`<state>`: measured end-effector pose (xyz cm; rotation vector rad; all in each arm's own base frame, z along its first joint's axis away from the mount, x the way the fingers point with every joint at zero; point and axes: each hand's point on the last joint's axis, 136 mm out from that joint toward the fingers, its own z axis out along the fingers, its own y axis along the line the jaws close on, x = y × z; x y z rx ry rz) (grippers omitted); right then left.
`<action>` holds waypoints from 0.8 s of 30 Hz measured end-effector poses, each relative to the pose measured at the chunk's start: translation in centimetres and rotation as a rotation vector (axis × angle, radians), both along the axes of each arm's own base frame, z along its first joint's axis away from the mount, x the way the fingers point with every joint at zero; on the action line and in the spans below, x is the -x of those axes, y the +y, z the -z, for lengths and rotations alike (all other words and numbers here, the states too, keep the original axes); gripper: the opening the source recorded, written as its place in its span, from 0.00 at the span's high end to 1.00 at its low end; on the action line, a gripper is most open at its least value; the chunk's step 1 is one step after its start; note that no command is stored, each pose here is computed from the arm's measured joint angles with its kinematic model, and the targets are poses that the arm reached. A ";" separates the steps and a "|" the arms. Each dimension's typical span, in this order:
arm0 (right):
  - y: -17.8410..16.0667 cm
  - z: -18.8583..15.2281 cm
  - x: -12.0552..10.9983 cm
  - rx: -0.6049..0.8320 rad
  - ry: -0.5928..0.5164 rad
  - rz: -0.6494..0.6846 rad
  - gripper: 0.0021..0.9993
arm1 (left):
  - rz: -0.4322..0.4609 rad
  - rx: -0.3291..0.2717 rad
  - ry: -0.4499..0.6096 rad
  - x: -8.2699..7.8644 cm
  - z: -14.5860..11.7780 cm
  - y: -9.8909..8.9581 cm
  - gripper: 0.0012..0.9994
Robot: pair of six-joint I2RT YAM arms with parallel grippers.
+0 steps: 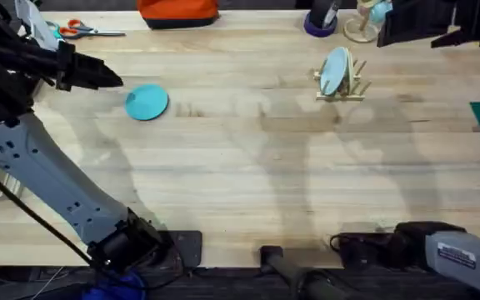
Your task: Pick up the plates from the table one by one and place each into a slot on the dish rack.
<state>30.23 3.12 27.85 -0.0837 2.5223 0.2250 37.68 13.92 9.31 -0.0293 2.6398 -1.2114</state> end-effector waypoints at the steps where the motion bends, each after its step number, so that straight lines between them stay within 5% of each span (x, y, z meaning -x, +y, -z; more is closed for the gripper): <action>1: 0.0 0.0 0.0 0.000 0.000 0.000 0.00 | 0.000 -0.001 -0.001 0.0 0.0 0.0 0.96; 12: 0.0 0.0 0.0 0.000 0.000 0.000 0.00 | 0.002 0.000 0.001 -0.1 0.4 0.0 0.96; 24: 0.0 0.0 0.0 0.000 0.000 0.000 0.01 | 0.021 0.060 0.095 0.3 4.6 -0.7 0.96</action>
